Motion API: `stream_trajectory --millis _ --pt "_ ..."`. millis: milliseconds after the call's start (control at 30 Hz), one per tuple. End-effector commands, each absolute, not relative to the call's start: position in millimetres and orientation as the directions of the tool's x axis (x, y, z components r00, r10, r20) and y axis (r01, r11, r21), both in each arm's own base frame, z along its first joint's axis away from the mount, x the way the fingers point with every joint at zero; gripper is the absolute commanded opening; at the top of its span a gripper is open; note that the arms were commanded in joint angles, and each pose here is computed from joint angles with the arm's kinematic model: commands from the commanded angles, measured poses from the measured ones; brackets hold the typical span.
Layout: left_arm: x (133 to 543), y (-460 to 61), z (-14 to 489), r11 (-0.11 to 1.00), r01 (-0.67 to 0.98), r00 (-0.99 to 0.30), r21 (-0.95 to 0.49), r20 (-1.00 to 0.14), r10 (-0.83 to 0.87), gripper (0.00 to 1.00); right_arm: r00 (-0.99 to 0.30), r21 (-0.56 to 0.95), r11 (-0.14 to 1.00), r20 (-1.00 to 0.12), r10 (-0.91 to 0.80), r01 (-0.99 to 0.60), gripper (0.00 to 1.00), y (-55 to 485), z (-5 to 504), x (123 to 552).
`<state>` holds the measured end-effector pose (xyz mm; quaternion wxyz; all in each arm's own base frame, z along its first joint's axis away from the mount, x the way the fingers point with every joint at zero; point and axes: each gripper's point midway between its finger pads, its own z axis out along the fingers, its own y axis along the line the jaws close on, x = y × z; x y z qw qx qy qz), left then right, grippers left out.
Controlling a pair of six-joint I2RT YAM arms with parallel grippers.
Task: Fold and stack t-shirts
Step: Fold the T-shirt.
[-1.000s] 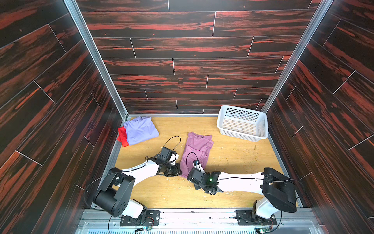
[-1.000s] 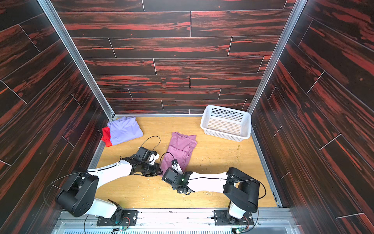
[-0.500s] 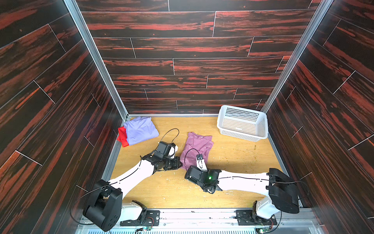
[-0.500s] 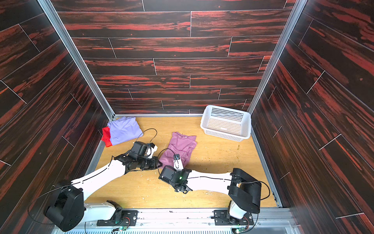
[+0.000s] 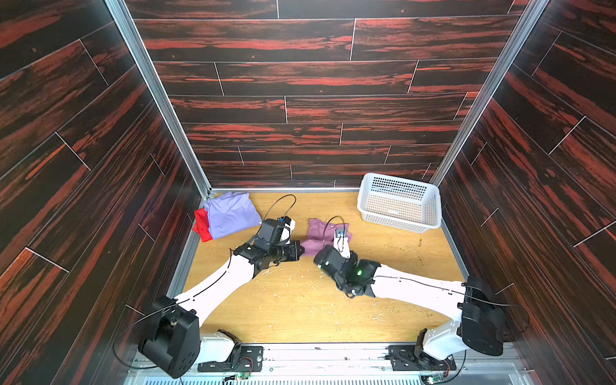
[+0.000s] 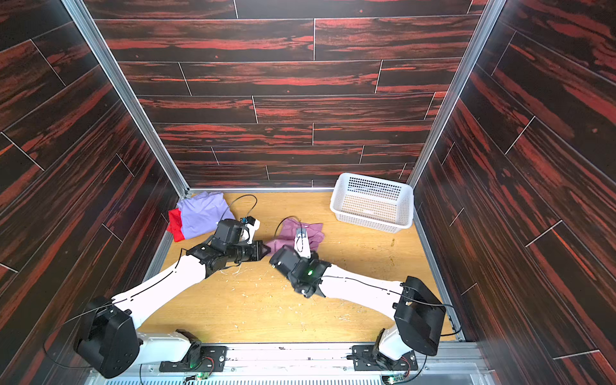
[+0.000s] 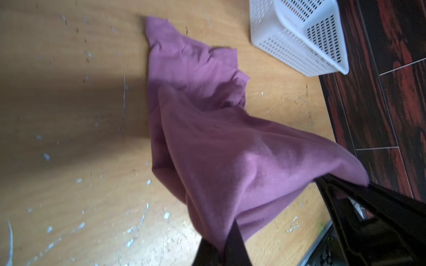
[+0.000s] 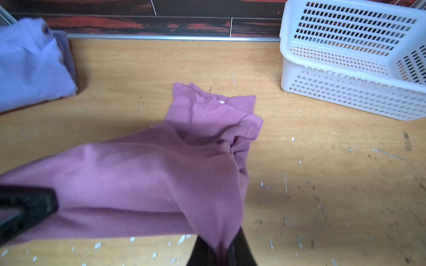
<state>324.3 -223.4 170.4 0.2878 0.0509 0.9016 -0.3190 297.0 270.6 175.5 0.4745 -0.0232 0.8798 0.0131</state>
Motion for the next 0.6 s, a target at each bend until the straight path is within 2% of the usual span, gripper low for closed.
stream_trajectory --millis 0,267,567 --pt "357.9 -204.4 178.3 0.860 0.237 -0.762 -0.452 -0.636 -0.124 0.00 -0.515 -0.070 0.997 -0.853 -0.081 -0.040 0.00 243.7 184.4 324.3" --pt "402.5 -217.8 186.3 0.863 0.261 -0.737 -0.433 -0.667 -0.112 0.00 -0.525 -0.086 0.996 -0.846 -0.092 -0.036 0.00 232.9 178.8 364.1" --pt "445.6 -226.6 165.3 0.845 0.243 -0.762 -0.475 -0.633 -0.137 0.00 -0.587 -0.082 0.996 -0.805 -0.084 -0.031 0.00 224.4 133.4 386.1"
